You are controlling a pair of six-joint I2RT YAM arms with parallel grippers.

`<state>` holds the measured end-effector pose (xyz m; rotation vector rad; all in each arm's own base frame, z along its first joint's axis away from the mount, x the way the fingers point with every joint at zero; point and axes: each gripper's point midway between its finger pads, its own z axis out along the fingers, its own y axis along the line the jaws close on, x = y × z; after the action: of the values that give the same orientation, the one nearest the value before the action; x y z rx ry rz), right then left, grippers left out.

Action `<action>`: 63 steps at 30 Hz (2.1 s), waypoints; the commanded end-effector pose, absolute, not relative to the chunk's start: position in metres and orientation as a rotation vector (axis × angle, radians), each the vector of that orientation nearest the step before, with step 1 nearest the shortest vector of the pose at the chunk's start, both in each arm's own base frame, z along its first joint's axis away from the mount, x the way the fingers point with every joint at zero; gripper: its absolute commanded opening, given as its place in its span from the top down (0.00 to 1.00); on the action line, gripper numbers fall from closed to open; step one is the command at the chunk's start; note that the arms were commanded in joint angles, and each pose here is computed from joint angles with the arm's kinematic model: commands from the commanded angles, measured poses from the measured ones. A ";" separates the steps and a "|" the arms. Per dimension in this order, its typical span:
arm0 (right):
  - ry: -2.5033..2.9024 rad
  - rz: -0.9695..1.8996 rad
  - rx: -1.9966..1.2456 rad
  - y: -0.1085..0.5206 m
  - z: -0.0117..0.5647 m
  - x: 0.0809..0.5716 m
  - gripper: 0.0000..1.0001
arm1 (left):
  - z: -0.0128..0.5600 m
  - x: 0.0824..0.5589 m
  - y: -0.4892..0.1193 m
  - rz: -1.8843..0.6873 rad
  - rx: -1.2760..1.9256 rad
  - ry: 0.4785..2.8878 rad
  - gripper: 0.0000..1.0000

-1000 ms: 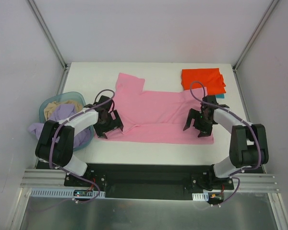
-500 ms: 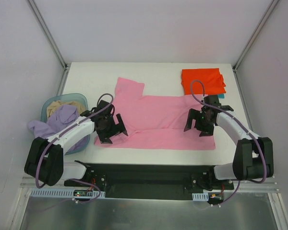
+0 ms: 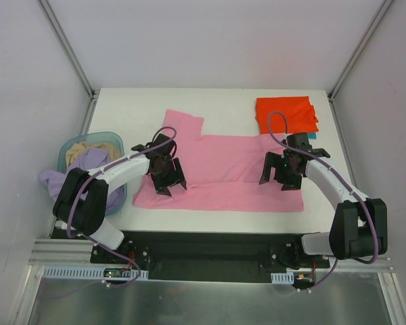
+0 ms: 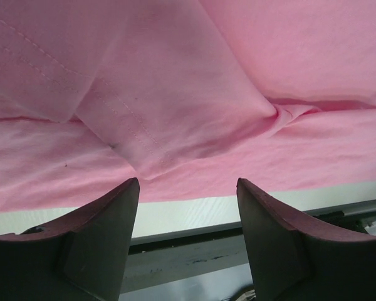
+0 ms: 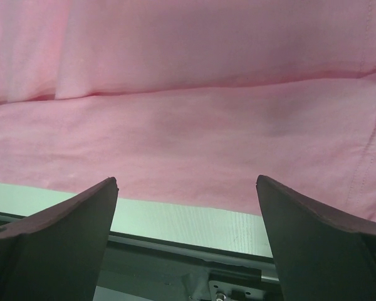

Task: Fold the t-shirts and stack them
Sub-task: Fold the tshirt

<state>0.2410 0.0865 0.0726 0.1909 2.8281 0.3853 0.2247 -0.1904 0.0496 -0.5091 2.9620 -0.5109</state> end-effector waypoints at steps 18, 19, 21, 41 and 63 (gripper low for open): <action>2.866 0.314 0.198 0.077 0.066 0.221 0.03 | 0.031 0.207 -0.179 -0.392 -0.430 3.072 0.62; 2.863 0.308 0.201 0.076 0.067 0.222 0.03 | 0.030 0.207 -0.179 -0.387 -0.429 3.077 0.64; 2.863 0.301 0.193 0.075 0.067 0.220 0.03 | 0.028 0.206 -0.178 -0.373 -0.430 3.085 0.66; 2.830 0.230 0.196 0.065 0.075 0.224 0.03 | 0.053 0.241 -0.178 -0.341 -0.349 2.956 1.00; 2.824 0.110 0.241 0.047 0.075 0.227 0.03 | 0.065 0.320 -0.226 -0.472 0.374 2.851 1.00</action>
<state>0.2261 0.0527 0.0689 0.2400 2.8343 0.1393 0.3086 -0.2125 0.0548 0.1197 2.9101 -0.4020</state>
